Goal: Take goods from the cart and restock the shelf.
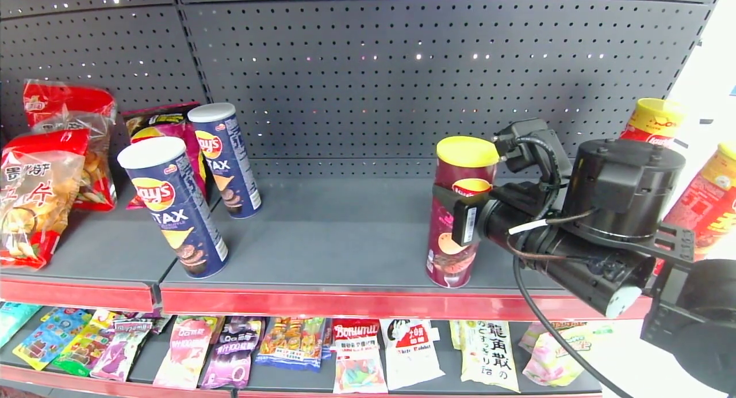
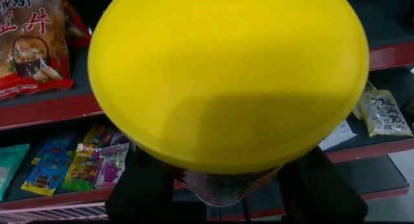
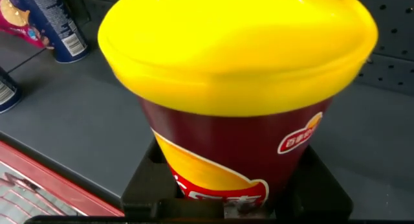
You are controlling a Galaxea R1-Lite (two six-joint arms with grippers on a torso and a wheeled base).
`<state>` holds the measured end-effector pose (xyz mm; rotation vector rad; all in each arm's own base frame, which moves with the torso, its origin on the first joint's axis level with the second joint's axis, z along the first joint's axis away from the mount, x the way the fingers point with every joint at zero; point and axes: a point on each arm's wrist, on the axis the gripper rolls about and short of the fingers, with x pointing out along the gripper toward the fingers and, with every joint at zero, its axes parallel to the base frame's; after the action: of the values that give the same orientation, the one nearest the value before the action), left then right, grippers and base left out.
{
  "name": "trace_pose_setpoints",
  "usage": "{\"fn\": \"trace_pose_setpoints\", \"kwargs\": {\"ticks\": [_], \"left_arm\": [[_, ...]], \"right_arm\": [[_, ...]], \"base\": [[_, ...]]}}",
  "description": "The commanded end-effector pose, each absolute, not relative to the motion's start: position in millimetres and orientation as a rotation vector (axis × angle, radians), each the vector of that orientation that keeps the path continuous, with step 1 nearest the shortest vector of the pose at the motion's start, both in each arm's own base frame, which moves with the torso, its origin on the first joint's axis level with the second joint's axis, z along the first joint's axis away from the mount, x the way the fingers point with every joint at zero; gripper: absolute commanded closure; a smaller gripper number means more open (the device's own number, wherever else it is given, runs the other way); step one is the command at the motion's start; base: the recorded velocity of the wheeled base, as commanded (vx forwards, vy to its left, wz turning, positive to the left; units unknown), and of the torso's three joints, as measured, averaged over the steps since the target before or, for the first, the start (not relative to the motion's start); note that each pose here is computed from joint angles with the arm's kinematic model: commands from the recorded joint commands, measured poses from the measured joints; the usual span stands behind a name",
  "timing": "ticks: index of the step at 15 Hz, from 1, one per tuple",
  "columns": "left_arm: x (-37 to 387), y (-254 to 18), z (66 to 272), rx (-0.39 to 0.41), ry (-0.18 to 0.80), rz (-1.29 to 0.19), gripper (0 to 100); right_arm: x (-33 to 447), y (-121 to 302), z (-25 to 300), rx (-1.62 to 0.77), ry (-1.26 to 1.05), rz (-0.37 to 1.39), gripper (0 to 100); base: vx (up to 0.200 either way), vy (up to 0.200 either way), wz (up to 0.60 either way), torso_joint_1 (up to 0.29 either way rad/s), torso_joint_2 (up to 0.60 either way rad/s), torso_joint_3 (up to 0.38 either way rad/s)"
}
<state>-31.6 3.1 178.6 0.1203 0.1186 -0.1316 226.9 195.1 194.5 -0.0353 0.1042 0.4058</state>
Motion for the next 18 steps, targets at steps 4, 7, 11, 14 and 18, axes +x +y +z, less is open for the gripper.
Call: {"fn": "trace_pose_setpoints", "kwargs": {"ticks": [4, 7, 11, 14, 18], "left_arm": [[-31.7, 3.1, 178.4, 0.121, 0.120, -0.131, 100], [-31.5, 3.1, 178.0, 0.121, 0.122, -0.131, 100], [-31.8, 3.1, 177.8, 0.121, 0.121, -0.133, 100], [-31.7, 3.1, 175.4, 0.121, 0.125, -0.132, 100], [-32.8, 3.2, 174.2, 0.119, 0.122, -0.131, 100]], "right_arm": [[216.8, 196.5, 186.0, -0.055, 0.133, 0.432, 100], [216.5, 196.7, 184.7, -0.059, 0.137, 0.432, 100], [216.5, 196.0, 182.5, -0.097, 0.137, 0.431, 100], [217.0, 196.0, 183.4, -0.091, 0.134, 0.432, 100], [217.1, 196.2, 183.8, -0.089, 0.133, 0.434, 0]], "base": [[0.000, 0.000, 0.00, 0.000, 0.00, 0.000], [0.000, 0.000, 0.00, 0.000, 0.00, 0.000], [0.000, 0.000, 0.00, 0.000, 0.00, 0.000], [0.000, 0.000, 0.00, 0.000, 0.00, 0.000], [0.000, 0.000, 0.00, 0.000, 0.00, 0.000]]}}
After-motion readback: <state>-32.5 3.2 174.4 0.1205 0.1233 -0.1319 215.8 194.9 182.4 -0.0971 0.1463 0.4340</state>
